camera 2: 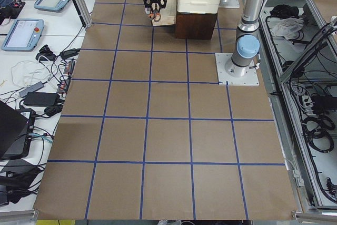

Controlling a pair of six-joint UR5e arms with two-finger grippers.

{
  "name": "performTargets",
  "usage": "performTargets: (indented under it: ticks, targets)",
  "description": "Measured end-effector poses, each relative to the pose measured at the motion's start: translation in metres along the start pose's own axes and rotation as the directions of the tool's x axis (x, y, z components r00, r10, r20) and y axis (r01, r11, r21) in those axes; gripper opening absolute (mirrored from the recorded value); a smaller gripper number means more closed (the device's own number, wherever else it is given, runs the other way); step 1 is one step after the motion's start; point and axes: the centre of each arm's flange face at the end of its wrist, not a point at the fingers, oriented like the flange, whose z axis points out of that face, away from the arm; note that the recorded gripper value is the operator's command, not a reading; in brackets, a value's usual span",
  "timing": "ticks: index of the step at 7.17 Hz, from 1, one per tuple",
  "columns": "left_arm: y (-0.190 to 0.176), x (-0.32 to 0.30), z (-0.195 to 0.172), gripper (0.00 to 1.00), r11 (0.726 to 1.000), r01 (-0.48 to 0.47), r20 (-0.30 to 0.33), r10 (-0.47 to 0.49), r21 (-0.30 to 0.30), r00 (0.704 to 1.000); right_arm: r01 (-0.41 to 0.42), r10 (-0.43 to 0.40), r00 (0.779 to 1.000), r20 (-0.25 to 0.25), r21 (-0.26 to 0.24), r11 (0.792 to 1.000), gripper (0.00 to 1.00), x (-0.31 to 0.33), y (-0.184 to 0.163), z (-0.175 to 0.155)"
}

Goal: Place scissors in drawer with both arms

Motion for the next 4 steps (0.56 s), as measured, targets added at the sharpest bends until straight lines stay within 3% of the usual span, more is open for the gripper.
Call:
performTargets:
  ticks: [4]
  targets:
    - [-0.073, 0.034, 0.009, 0.00, 1.000, -0.024, 0.024, 0.023, 0.011, 0.999, -0.072, 0.072, 0.997, 0.000, 0.010, 0.997, 1.00, 0.004, 0.015, -0.017]
